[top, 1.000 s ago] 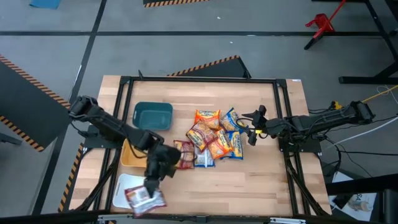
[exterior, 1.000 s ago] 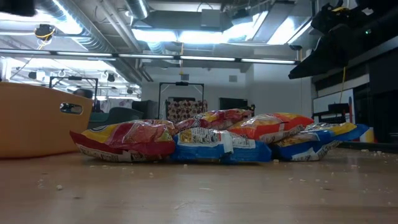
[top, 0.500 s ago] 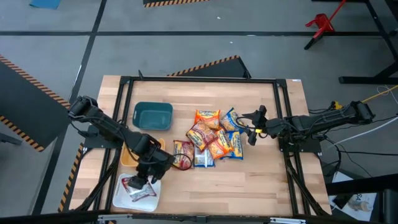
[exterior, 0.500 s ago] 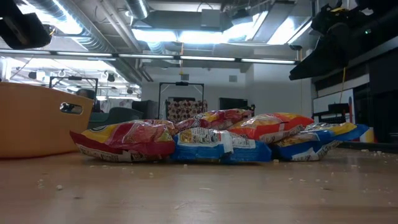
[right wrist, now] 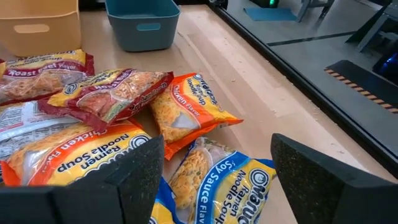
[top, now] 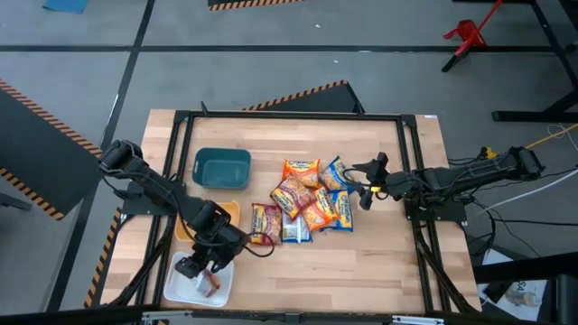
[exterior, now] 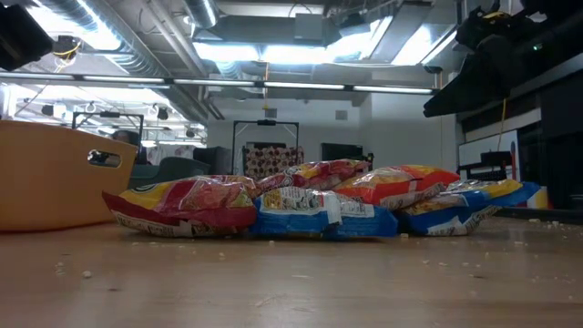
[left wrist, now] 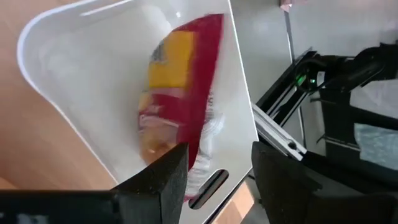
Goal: Sort Maruchan noodles
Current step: Put the right red noodle pack into the white bin
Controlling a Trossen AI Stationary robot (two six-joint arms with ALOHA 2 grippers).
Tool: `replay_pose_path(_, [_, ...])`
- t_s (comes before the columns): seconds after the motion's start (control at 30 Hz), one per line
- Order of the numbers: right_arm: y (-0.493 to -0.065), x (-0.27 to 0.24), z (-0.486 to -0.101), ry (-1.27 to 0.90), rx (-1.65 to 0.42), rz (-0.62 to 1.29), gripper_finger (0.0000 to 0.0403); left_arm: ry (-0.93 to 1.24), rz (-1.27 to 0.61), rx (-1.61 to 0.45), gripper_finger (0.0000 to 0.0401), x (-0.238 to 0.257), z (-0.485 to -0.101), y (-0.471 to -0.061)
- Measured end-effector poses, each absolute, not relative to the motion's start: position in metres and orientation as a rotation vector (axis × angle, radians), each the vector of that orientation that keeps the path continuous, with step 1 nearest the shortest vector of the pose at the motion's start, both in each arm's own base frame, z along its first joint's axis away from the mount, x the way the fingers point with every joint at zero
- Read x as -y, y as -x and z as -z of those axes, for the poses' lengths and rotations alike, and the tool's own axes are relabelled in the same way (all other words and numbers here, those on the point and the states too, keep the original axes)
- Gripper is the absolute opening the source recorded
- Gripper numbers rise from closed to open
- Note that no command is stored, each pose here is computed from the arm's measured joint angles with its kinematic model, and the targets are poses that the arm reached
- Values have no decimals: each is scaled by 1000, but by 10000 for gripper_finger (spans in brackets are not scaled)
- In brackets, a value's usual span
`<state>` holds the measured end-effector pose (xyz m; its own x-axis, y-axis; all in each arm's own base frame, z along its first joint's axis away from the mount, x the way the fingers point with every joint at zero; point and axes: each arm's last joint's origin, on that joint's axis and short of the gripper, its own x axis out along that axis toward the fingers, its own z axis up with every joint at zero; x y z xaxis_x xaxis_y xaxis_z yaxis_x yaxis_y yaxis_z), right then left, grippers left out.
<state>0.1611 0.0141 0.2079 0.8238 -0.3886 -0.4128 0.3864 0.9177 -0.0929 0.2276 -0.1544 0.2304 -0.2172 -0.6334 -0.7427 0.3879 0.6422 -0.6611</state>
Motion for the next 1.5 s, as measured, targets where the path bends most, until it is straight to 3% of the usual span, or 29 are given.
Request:
replay_pose_path(0.3, [-161,-14,-208,6,-441,412,282,189,820,-1632,170,147,-228,-221])
replay_pose_path(0.57, [-161,-14,-208,6,-441,412,282,301,759,-1706,170,143,-229,-221])
replay_pose_path(0.9, [-161,-14,-208,6,-442,409,282,71,485,-1625,170,136,-224,-226])
replay_pose_path(1.17, [-161,-14,-208,6,-442,409,282,174,558,-1599,170,142,-226,-230])
replay_pose_path(1.5, [-160,-14,-206,12,-457,409,282,112,577,-1626,170,152,-213,-232])
